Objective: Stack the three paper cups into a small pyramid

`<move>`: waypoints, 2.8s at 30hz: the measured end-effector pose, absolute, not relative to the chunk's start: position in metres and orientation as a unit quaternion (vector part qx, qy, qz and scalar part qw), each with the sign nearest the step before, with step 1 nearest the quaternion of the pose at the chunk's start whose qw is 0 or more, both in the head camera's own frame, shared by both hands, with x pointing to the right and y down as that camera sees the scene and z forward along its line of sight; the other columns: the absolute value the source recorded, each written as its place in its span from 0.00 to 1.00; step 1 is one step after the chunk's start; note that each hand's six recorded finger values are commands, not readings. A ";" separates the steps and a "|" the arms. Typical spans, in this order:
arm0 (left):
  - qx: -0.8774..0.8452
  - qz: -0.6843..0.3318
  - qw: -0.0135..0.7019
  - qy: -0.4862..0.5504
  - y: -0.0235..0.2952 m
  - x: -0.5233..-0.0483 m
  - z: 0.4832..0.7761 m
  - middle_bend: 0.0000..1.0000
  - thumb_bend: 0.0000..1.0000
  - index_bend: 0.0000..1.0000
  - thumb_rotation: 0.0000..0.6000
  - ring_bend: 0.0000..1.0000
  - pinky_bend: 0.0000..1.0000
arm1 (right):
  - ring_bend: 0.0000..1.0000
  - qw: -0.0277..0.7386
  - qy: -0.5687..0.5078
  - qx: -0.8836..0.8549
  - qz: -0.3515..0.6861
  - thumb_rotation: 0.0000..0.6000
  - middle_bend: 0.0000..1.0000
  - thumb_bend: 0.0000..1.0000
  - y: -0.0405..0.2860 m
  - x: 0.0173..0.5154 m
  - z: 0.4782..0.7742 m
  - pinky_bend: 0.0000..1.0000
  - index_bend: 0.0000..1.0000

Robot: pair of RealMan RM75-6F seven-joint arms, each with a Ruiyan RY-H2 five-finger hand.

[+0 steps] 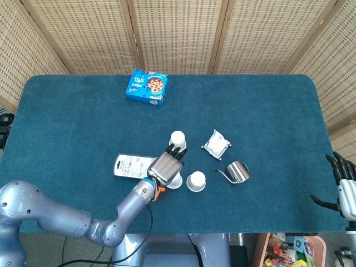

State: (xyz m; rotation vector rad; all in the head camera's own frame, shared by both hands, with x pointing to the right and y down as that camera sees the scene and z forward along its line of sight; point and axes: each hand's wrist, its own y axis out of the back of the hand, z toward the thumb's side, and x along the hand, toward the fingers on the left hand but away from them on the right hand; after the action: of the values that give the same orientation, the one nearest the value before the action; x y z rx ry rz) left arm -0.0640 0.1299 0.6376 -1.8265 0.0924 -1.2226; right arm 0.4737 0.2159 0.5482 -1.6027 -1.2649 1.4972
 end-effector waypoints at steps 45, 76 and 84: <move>-0.731 -0.503 0.461 0.030 0.149 -0.053 0.646 0.00 0.28 0.19 1.00 0.00 0.00 | 0.00 0.302 -0.479 -0.604 0.561 1.00 0.00 0.07 0.216 0.474 0.545 0.00 0.00; -0.711 -0.440 0.466 0.290 0.134 -0.231 0.539 0.00 0.28 0.11 1.00 0.00 0.00 | 0.00 0.325 -0.445 -0.607 0.572 1.00 0.00 0.07 0.221 0.457 0.552 0.00 0.00; -0.677 -0.468 0.451 0.345 0.188 -0.320 0.543 0.00 0.29 0.10 1.00 0.00 0.00 | 0.00 0.342 -0.422 -0.614 0.573 1.00 0.00 0.07 0.224 0.440 0.558 0.00 0.00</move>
State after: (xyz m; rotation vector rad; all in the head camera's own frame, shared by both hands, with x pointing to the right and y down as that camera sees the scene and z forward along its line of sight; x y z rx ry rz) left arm -0.3197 0.1878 0.5426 -1.6728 0.8532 -1.1577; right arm 0.4399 0.2241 0.5578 -1.5962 -1.0981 1.4897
